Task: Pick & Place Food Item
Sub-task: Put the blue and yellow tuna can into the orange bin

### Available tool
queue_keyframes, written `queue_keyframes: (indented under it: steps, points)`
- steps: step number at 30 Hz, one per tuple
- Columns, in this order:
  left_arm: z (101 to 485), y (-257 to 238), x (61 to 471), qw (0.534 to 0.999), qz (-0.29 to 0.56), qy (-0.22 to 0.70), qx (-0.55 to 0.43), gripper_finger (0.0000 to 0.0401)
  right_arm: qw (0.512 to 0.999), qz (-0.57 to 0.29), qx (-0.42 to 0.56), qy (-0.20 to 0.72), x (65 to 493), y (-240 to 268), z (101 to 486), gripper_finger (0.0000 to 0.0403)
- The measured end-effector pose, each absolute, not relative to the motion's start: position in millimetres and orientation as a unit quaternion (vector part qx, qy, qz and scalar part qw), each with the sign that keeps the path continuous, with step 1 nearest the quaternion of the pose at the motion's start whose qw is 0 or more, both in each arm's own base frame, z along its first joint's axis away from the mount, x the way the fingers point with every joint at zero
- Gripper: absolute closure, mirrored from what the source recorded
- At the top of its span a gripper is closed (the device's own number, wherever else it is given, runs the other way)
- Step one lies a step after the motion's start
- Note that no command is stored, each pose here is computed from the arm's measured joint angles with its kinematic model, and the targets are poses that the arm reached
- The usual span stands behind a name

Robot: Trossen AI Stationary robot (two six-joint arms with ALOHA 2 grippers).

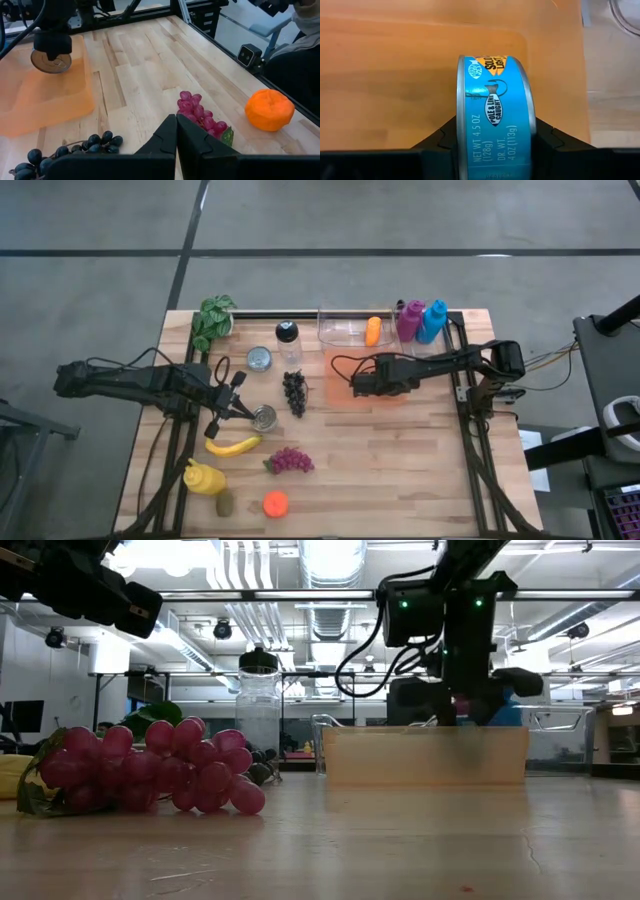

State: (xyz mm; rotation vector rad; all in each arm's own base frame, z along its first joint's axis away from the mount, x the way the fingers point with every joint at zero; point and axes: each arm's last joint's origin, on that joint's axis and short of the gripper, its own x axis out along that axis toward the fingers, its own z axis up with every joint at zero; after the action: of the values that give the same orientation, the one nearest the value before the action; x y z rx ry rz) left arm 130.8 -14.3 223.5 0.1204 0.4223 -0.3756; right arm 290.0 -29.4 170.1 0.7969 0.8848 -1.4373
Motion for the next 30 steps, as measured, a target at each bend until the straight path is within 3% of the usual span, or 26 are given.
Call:
queue_keyframes:
  steps: [14, 30]
  points:
    - [223.5, -14.3, 130.7, 0.959, -0.185, 0.208, 0.059, 0.0395, 0.593, -0.620, 0.344, 0.380, 289.2, -29.2, 169.2, 0.0253]
    - [223.5, -14.3, 130.8, 0.959, -0.185, 0.208, 0.059, 0.0395, 0.594, -0.619, 0.338, 0.386, 288.5, -29.1, 169.6, 0.0179]
